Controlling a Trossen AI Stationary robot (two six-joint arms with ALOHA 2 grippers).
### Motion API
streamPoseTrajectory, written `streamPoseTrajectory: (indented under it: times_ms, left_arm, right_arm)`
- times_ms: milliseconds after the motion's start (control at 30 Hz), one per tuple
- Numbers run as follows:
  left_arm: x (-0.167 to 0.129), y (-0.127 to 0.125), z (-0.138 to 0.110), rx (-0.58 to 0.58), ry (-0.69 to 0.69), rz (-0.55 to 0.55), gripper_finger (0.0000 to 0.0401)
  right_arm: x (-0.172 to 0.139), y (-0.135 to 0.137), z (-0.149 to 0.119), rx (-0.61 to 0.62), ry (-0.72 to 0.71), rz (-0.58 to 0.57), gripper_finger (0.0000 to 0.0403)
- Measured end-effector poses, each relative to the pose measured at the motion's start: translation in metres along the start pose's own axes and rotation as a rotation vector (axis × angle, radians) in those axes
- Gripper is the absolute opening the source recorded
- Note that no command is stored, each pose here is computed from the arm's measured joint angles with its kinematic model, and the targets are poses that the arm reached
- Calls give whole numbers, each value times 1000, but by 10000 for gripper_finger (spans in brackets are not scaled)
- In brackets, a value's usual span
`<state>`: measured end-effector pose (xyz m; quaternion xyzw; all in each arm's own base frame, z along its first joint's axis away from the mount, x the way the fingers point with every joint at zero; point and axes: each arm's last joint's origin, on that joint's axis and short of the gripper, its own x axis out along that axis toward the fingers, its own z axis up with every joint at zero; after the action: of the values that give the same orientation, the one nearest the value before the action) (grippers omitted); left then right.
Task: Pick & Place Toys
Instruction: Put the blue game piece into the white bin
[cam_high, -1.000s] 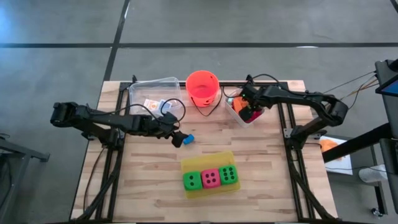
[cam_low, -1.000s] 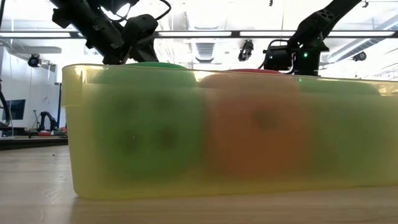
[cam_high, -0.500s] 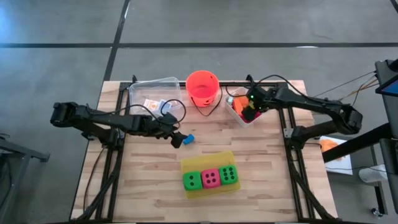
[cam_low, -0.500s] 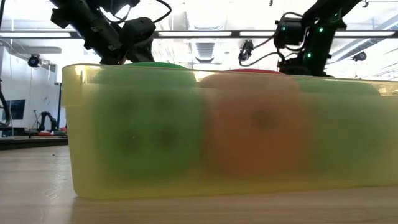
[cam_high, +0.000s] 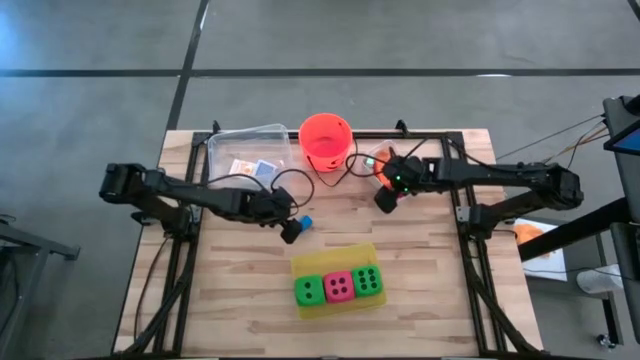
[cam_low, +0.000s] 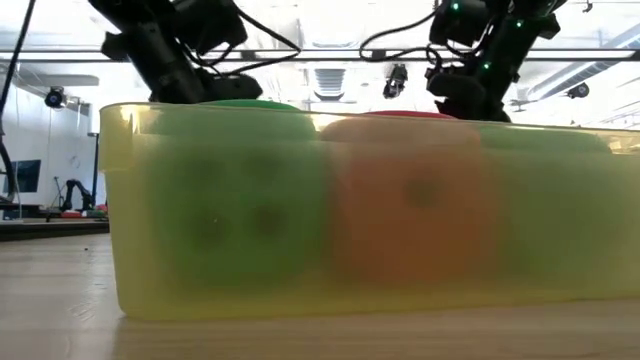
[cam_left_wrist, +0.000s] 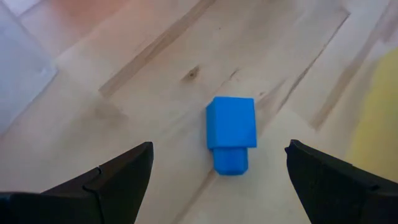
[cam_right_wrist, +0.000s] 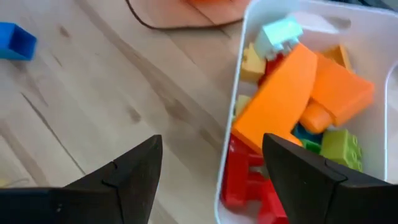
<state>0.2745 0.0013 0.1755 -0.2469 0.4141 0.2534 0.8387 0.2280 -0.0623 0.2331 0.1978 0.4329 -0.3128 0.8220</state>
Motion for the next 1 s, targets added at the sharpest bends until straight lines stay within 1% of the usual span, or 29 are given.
streamPoseTrajectory:
  times_ms: [233, 400, 633, 733, 800, 1000]
  left_arm:
    - [26, -11, 4, 77, 44, 55, 355]
    - [42, -15, 3, 112, 87, 84, 354]
    - [50, -13, 1, 118, 115, 109, 348]
    - [51, -13, 1, 129, 119, 110, 329]
    - [51, -13, 1, 147, 122, 103, 309]
    - [51, -13, 0, 148, 130, 91, 251]
  right_arm:
    - [-3, 15, -2, -17, -46, 53, 272]
    - [-5, 22, -5, -44, -75, 39, 272]
    - [-5, 27, -8, -62, -91, 55, 272]
    - [-3, 27, -10, -73, -102, 57, 272]
    - [0, 27, -12, -75, -108, 61, 272]
    - [4, 25, -16, -90, -101, 56, 272]
